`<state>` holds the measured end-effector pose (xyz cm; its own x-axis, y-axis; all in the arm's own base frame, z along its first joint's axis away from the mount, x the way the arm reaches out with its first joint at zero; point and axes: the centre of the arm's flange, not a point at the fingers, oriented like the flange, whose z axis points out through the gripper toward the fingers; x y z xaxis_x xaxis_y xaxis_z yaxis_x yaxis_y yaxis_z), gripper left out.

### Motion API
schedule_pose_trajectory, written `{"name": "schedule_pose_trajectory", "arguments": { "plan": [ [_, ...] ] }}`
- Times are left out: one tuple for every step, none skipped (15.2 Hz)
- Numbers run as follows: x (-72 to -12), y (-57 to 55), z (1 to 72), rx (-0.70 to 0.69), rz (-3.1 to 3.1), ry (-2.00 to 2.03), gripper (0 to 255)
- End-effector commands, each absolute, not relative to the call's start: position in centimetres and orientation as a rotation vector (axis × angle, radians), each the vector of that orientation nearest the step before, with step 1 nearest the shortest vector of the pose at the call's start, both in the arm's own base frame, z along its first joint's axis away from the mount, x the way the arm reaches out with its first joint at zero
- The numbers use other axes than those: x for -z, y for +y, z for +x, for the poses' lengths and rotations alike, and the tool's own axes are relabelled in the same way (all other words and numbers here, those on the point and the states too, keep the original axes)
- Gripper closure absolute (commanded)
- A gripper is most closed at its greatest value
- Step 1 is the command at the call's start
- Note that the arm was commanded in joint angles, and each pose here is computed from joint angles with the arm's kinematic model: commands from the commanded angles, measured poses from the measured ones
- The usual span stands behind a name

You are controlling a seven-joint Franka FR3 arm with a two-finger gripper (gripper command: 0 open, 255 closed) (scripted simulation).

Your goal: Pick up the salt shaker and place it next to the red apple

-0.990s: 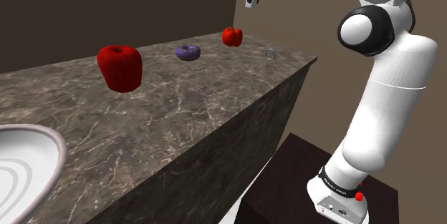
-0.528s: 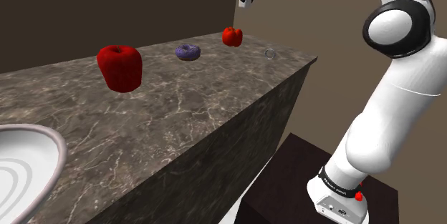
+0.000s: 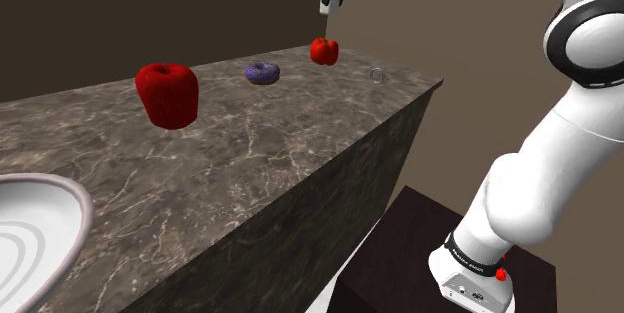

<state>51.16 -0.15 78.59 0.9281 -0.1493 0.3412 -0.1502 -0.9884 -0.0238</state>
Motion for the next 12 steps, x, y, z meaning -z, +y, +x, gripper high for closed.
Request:
{"name": "schedule_pose_trajectory", "arguments": {
  "plan": [
    [-78.5, 2.8, 50.5, -0.545, 3.081, -0.241, 255],
    [-78.5, 4.1, 50.2, -0.545, 3.081, -0.241, 255],
    [-78.5, 5.3, 49.9, -0.545, 3.081, -0.241, 255],
    [-78.5, 6.6, 49.6, -0.545, 3.081, -0.241, 255],
    [-78.5, 7.9, 49.3, -0.545, 3.081, -0.241, 255],
    [-78.5, 9.2, 49.0, -0.545, 3.081, -0.241, 255],
    [-78.5, 10.5, 48.7, -0.545, 3.081, -0.241, 255],
    [-78.5, 11.8, 48.4, -0.545, 3.081, -0.241, 255],
    [-78.5, 13.1, 48.1, -0.545, 3.081, -0.241, 255],
    [-78.5, 14.3, 47.8, -0.545, 3.081, -0.241, 255],
    [-78.5, 15.6, 47.5, -0.545, 3.081, -0.241, 255],
    [-78.5, 16.9, 47.2, -0.545, 3.081, -0.241, 255]
  ]
}}
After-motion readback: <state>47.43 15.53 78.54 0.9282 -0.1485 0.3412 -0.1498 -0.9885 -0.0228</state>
